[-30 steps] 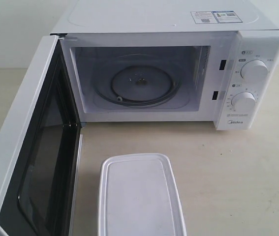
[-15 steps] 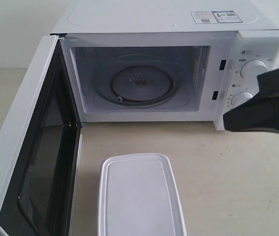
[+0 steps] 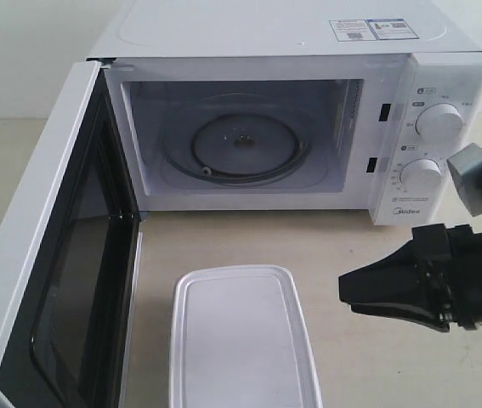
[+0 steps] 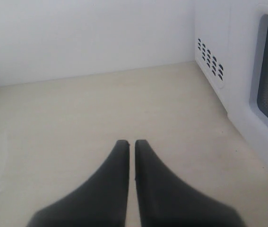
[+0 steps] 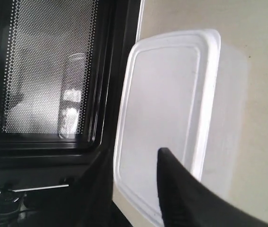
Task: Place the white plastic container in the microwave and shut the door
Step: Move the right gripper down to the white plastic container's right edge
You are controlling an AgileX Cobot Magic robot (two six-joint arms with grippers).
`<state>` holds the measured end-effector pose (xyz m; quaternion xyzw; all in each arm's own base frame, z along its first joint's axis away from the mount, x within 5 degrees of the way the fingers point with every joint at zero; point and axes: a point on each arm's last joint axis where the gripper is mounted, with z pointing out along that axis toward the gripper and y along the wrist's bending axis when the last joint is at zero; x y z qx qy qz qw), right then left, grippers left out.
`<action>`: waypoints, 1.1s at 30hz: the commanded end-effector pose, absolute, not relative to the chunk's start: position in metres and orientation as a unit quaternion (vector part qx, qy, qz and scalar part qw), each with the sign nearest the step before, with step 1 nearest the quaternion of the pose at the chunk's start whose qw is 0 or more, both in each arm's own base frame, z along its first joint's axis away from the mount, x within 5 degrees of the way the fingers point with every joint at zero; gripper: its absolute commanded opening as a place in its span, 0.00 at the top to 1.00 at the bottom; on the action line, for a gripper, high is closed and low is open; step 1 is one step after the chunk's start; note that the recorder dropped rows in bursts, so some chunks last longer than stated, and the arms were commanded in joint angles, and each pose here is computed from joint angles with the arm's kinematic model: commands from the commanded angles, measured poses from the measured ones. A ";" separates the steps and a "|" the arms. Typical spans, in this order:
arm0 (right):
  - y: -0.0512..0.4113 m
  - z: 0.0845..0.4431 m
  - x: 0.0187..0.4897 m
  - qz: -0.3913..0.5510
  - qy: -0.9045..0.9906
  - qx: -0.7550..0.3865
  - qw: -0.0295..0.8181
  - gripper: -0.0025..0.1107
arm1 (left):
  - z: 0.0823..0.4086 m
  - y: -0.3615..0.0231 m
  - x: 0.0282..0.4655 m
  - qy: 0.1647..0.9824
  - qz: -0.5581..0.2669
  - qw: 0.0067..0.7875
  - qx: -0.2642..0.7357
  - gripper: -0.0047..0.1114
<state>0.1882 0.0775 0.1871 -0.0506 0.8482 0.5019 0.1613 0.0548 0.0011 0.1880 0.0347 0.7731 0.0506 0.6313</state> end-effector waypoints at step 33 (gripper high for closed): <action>0.106 0.111 0.208 0.497 0.859 -0.050 0.109 0.65 | 0.187 0.001 0.055 0.773 0.044 0.633 0.027 0.92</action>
